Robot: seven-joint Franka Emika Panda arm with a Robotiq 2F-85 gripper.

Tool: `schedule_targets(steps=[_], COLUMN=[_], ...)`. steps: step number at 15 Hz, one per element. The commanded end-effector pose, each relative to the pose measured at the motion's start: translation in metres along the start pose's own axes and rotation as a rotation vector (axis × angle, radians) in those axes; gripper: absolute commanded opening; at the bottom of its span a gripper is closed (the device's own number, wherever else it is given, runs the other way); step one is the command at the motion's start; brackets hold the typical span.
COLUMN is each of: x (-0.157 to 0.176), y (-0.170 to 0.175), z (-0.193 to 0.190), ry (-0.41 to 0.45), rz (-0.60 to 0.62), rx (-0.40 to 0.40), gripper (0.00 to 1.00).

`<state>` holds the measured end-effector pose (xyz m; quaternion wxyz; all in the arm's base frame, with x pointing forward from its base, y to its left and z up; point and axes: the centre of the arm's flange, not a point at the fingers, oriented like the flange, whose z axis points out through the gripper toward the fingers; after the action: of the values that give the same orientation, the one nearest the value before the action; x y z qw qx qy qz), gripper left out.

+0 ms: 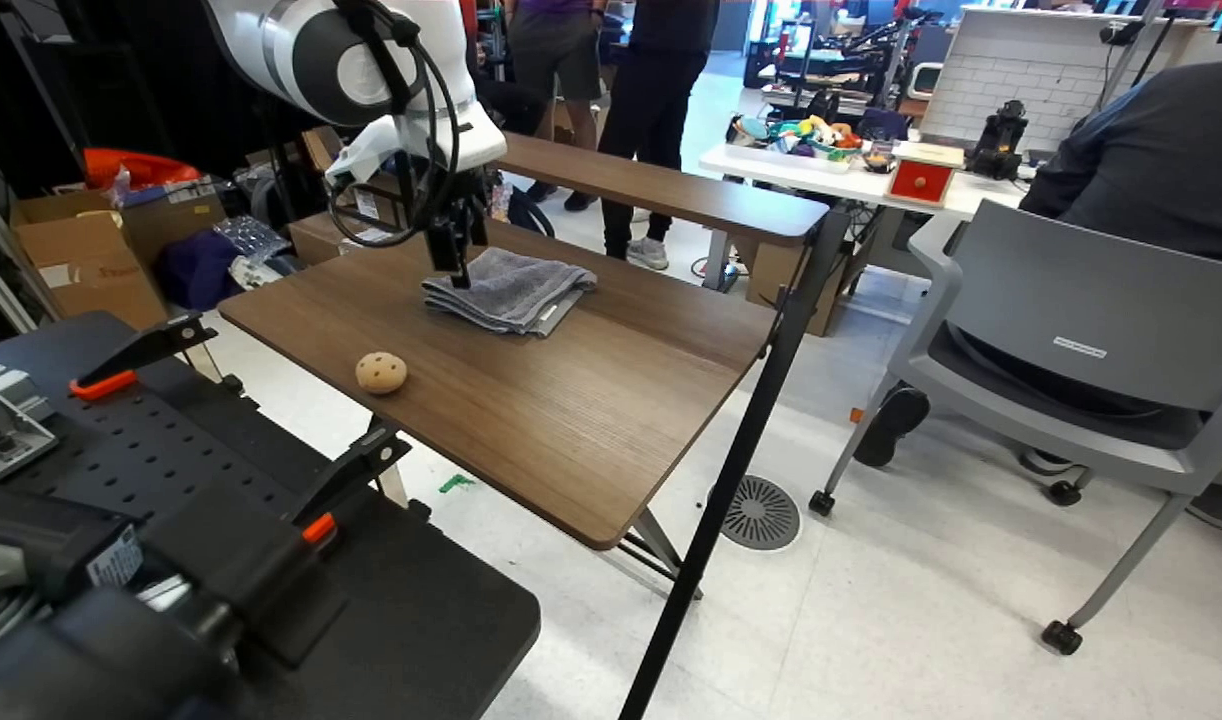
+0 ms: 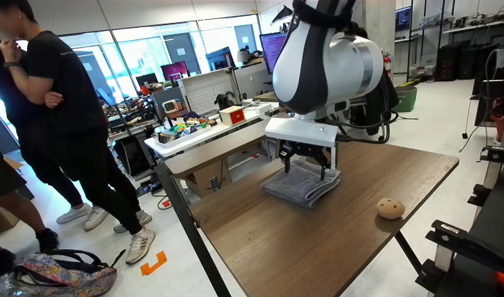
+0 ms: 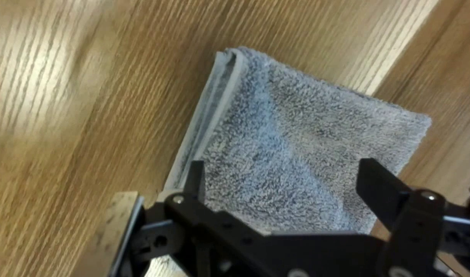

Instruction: Use the grey towel to wipe the table, move the cookie plush toy backwards

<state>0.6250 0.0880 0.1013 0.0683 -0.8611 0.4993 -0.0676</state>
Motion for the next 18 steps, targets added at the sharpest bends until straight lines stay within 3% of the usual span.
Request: schedule_targets(steps=[1,2,6,13,14,18], x=[0.015,0.022,0.05,0.043,0.04,0.043], y=[-0.022,-0.03,-0.044,-0.034,-0.023,-0.025], z=[-0.014,-0.009,0.019,0.095,0.07,0.075], ry=[0.072,0.107,0.165,-0.049,0.029,-0.016], rz=[-0.076,-0.095,-0.11,-0.023,-0.061,-0.032], rx=[0.001,0.019,-0.073,-0.104,-0.093,-0.093], gripper=[1.0,1.0,1.0,1.0,1.0,1.0])
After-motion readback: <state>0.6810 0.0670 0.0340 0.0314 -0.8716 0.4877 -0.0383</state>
